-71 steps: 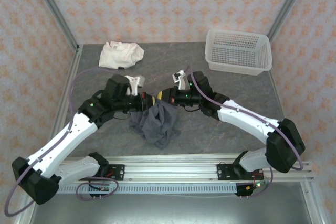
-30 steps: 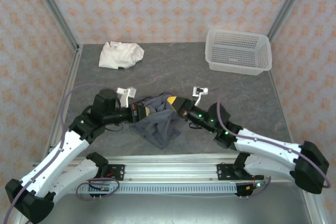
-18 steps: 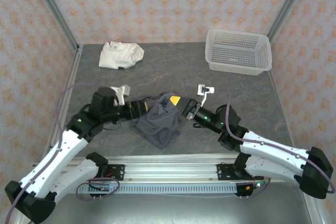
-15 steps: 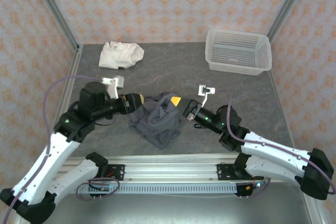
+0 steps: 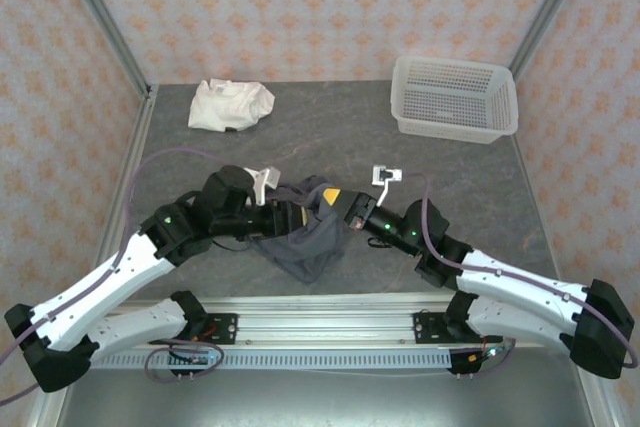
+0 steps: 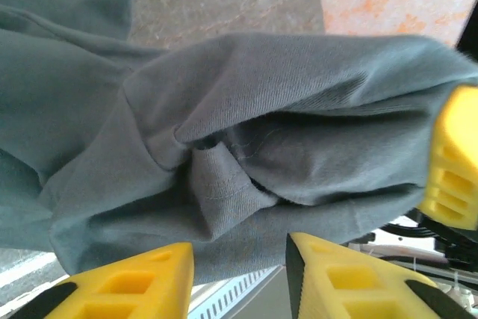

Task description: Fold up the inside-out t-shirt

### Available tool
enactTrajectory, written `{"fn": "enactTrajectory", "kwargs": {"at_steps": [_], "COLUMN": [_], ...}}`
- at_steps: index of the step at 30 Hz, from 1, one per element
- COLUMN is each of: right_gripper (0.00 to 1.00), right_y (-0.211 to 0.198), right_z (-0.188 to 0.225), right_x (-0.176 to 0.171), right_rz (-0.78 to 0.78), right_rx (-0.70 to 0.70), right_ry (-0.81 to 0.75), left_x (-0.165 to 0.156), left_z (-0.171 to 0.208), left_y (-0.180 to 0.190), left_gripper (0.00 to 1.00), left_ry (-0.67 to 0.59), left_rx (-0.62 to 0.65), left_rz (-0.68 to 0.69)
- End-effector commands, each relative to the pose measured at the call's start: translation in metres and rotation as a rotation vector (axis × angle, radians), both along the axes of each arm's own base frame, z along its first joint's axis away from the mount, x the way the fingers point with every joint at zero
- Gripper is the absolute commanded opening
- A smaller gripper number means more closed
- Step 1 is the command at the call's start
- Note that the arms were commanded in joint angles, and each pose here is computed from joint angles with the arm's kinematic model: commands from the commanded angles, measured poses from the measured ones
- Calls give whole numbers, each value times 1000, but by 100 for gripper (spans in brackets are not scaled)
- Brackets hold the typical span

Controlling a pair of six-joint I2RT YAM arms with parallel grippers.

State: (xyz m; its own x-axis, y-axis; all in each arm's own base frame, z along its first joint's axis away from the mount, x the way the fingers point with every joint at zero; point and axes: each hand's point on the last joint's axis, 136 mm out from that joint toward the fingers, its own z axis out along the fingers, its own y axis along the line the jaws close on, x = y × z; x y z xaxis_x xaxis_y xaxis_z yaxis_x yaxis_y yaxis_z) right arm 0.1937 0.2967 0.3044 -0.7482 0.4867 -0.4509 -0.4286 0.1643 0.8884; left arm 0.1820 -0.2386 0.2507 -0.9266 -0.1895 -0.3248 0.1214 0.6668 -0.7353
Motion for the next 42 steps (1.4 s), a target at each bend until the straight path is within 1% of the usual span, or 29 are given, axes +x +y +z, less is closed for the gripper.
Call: {"fn": "enactTrajectory", "kwargs": {"at_steps": [1, 4, 6, 7, 9, 10, 11, 12, 14, 15, 17, 19, 20, 22, 23, 24, 25, 27, 28, 29, 30, 31, 32, 34, 36, 38, 40, 42], "right_gripper": [0, 0, 0, 0, 0, 0, 0, 0, 0, 0, 0, 0, 0, 0, 3, 15, 31, 54, 64, 69, 72, 73, 73, 77, 77, 77, 77, 77], "right_y": [1, 3, 3, 3, 3, 3, 2, 0, -11, -23, -41, -47, -43, -30, -27, -28, -33, -50, -61, -70, -79, -85, -85, -66, -46, -38, -39, -28], "right_z": [28, 30, 32, 33, 33, 31, 27, 24, 9, -5, -43, -86, -94, -95, -93, -92, -91, -86, -82, -78, -75, -73, -70, -71, -79, -95, -113, -129], "right_x": [0, -1, -1, -1, -1, -1, -1, 0, 4, 8, 11, 10, 6, -4, -6, -6, -6, -5, -5, -4, -2, 1, 2, -1, -8, -4, 13, 21], "right_rz": [7, 19, 16, 15, 17, 15, 11, 4, -47, -104, -166, -175, -142, -54, -38, -41, -61, -102, -129, -144, -167, -176, -162, -37, 108, 166, 150, 163], "right_rx": [48, 52, 59, 63, 61, 50, 38, 30, -4, -26, -48, -75, -83, -94, -111, -152, -223, -402, -506, -587, -679, -759, -811, -891, -962, -1079, -1210, -1258], "right_ry": [-48, -47, -48, -51, -51, -46, -41, -39, -24, -4, 41, 135, 157, 173, 176, 189, 185, 122, 78, 39, -4, -38, -78, -157, -230, -267, -220, -107], "left_x": [4, 10, 13, 15, 19, 23, 26, 28, 34, 38, 46, 49, 45, 31, 24, 17, 12, -2, -8, -12, -15, -20, -26, -41, -51, -59, -70, -81], "left_z": [-13, -16, -25, -29, -29, -23, -15, -6, 23, 43, 83, 125, 139, 152, 148, 138, 122, 95, 80, 67, 51, 35, 20, -7, -20, -29, -47, -72], "left_y": [-10, -14, -17, -19, -23, -23, -22, -18, -5, 7, 34, 53, 52, 37, 29, 23, 19, 15, 17, 19, 24, 28, 30, 31, 32, 31, 33, 40], "left_gripper": [44, 55, 56, 54, 37, 25, 7, 0, 0, 0, 0, 0, 0, 0, 0, 0, 0, 0, 0, 0, 0, 0, 0, 0, 0, 0, 0, 0], "left_ry": [24, -1, 9, 17, 13, -3, -27, -56, -137, -197, -315, -449, -505, -592, -609, -604, -575, -511, -466, -424, -373, -322, -274, -198, -170, -127, -51, 31], "left_rx": [-3, 3, 27, 27, 2, -23, -35, -38, -53, -66, -93, -133, -142, -138, -125, -98, -67, -25, -7, 12, 36, 51, 54, 35, 17, -8, 18, 97], "left_rz": [10, 4, -5, -5, 15, 31, 47, 63, 93, 120, 197, 215, 176, 16, -71, -154, -223, -327, -351, -356, -335, -318, -306, -292, -273, -261, -264, -247]}}
